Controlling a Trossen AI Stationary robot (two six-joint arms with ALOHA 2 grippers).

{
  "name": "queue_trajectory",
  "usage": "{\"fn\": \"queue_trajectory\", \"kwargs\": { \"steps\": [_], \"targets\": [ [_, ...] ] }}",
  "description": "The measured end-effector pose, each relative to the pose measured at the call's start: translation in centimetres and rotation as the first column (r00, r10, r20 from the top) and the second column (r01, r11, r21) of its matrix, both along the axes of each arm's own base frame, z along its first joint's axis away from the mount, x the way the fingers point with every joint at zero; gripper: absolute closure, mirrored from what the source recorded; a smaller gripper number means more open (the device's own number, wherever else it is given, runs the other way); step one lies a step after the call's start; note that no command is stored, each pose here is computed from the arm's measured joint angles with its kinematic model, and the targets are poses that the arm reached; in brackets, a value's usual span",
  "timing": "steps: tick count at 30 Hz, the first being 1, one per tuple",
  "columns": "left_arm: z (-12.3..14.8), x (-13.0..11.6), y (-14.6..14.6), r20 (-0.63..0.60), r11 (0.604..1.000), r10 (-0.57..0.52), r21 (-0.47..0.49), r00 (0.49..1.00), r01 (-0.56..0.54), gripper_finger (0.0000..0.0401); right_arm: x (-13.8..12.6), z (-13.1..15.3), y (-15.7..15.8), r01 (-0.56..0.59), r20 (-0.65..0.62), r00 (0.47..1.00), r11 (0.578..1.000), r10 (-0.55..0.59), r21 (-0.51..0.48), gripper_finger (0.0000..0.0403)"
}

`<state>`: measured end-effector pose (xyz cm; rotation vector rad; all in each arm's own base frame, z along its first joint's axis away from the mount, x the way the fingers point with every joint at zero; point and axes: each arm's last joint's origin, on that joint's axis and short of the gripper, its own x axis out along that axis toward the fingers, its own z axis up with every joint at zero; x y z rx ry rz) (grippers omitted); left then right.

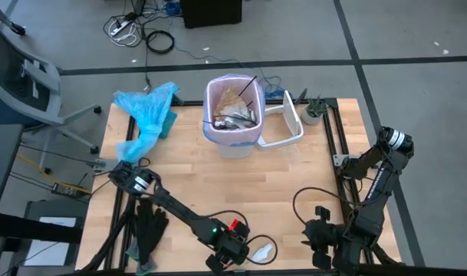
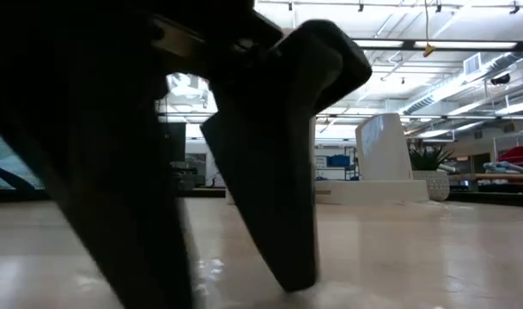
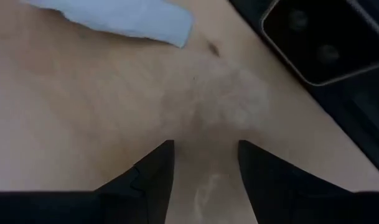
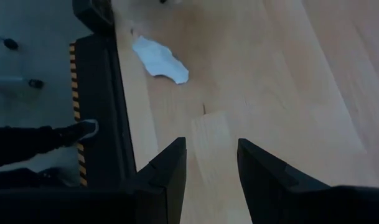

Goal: Place trash/remove bag and relplace
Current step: Put the clear cellophane into the trash bin

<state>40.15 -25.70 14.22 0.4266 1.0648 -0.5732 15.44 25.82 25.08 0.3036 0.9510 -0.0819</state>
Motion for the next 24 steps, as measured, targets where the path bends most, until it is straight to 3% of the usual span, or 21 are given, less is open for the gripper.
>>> {"fn": "queue_trajectory", "kwargs": {
  "steps": [4, 10, 18, 24],
  "targets": [
    [-0.7, 0.4, 0.5, -0.044, 0.995, 0.093, -0.022, 0.995, -0.094, 0.0253, 0.1, 0.0, 0.1, -0.076, 0.011, 0.997, 0.996, 0.076, -0.044, 0.0272],
    [-0.4, 1.0, 1.7, -0.073, 0.964, 0.257, -0.046, 0.964, -0.26, 0.0387, 1.3, 0.2, -0.2, -0.204, 0.015, 0.978, 0.974, 0.207, -0.103, 0.0271],
    [2.8, 2.4, 2.8, -0.034, 0.86, 0.511, 0.003, 0.859, -0.511, 0.0398, 4.6, -1.8, 0.0, -0.469, -0.068, 0.883, 0.866, 0.465, -0.173, 0.0266],
    [7.2, 2.6, 2.3, 0.004, 0.842, 0.539, 0.003, 0.842, -0.539, 0.0399, 7.0, -5.3, 1.0, -0.549, -0.111, 0.835, 0.805, 0.539, -0.225, 0.0246]
  ]
}}
